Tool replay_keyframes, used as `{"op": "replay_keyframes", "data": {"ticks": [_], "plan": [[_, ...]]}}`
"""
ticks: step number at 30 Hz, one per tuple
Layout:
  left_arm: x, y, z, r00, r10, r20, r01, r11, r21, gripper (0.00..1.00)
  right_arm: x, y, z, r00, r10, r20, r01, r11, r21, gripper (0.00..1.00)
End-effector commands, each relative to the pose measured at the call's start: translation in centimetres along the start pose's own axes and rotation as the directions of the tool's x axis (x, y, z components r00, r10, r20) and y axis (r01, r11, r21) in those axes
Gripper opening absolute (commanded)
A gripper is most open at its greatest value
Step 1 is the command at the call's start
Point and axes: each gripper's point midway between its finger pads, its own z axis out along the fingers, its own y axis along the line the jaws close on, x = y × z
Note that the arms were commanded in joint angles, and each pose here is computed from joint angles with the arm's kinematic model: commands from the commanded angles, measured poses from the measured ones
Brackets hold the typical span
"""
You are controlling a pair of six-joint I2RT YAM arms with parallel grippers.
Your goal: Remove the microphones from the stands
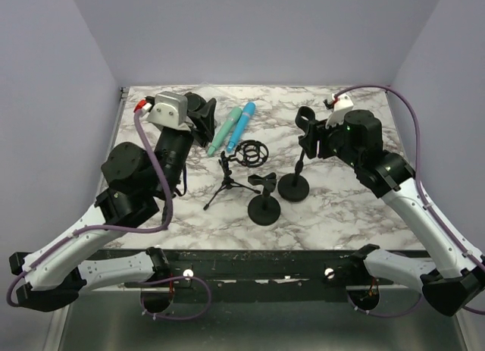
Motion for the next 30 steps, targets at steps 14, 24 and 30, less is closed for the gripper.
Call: {"op": "replay_keyframes", "data": {"ticks": [14,24,30], "plan": [[9.5,4.8,-0.7,0.993,-0.034,-0.110,0.020,0.992,-0.122,0.00,4.0,2.8,-2.0,0.994,-0.085,-0.066,0.082,0.996,-0.035,0.00],[10.6,5.1,-1.4,0.992,-0.052,-0.112,0.037,0.991,-0.127,0.00,4.7,3.8,-2.8,0.993,-0.041,-0.110,0.034,0.998,-0.059,0.39],[10.4,5.4,-1.6,0.994,-0.039,-0.099,0.025,0.991,-0.135,0.00,3.8,3.9,-3.2,0.991,0.030,-0.134,-0.034,0.999,-0.029,0.81]]}}
